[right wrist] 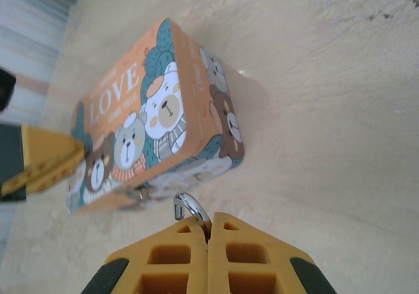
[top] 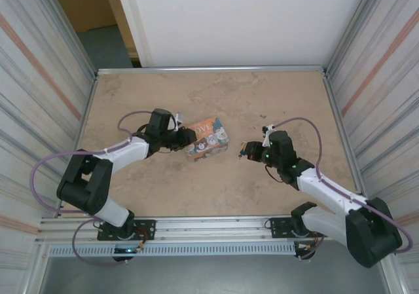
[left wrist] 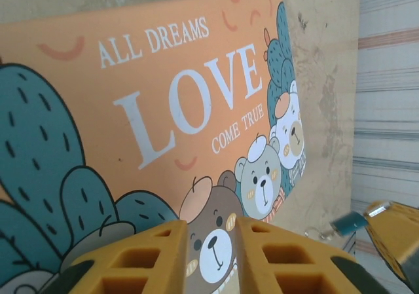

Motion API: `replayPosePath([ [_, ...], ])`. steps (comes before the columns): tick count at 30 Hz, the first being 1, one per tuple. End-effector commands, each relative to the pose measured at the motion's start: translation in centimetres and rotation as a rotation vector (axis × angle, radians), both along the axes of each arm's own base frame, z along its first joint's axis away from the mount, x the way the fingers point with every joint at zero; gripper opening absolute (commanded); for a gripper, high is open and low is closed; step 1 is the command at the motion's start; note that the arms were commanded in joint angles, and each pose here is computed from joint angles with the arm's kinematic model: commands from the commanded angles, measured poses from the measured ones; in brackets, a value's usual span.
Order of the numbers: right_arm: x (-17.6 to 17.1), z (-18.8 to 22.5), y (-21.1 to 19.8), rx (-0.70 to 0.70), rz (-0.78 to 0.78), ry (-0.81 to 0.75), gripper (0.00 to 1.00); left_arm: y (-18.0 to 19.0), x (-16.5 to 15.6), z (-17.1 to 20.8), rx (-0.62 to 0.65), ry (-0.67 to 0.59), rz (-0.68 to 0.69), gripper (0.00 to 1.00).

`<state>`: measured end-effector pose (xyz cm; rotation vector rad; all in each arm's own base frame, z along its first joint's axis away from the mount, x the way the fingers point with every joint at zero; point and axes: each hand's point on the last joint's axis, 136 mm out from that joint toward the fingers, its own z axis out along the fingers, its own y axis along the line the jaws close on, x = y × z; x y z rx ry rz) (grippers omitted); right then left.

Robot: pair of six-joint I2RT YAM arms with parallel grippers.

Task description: Unlock a padlock with a key

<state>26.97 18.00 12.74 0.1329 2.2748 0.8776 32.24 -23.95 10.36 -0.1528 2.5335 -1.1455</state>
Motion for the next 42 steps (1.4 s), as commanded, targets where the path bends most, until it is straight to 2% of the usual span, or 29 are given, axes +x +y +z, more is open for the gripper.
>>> replayPosePath([
  [1, -3.0, 0.4, -0.6, -0.107, 0.121, 0.044, 0.0, 1.0, -0.8, -0.8, 0.075, 0.031, -0.019, 0.32],
  [7, -5.7, 2.0, -1.5, -0.147, 0.174, 0.065, 0.0, 1.5, -1.2, 2.2, 0.069, -0.045, -0.014, 0.44],
  [13, -8.2, 2.3, -2.3, -0.192, 0.201, 0.138, 0.0, 4.5, -3.1, 5.6, 0.138, -0.173, 0.055, 0.51],
  [19, -10.4, 2.0, -1.7, -0.226, 0.265, 0.19, 0.0, 9.0, -5.5, 6.5, 0.309, -0.255, 0.129, 0.65],
  [24, -12.0, 1.2, -1.8, -0.294, 0.295, 0.242, 0.0, 11.9, -7.6, 6.5, 0.41, -0.271, 0.166, 0.7],
  [30, -12.6, -0.1, -1.4, -0.34, 0.317, 0.289, 0.0, 14.9, -9.9, 7.9, 0.461, -0.341, 0.248, 0.76],
  [35, -12.5, -1.7, -0.4, -0.374, 0.347, 0.331, 0.0, 16.6, -11.1, 9.0, 0.479, -0.441, 0.296, 0.87],
  [42, -12.7, -3.8, 1.1, -0.414, 0.401, 0.404, 0.0, 18.2, -12.3, 8.9, 0.513, -0.48, 0.34, 0.94],
])
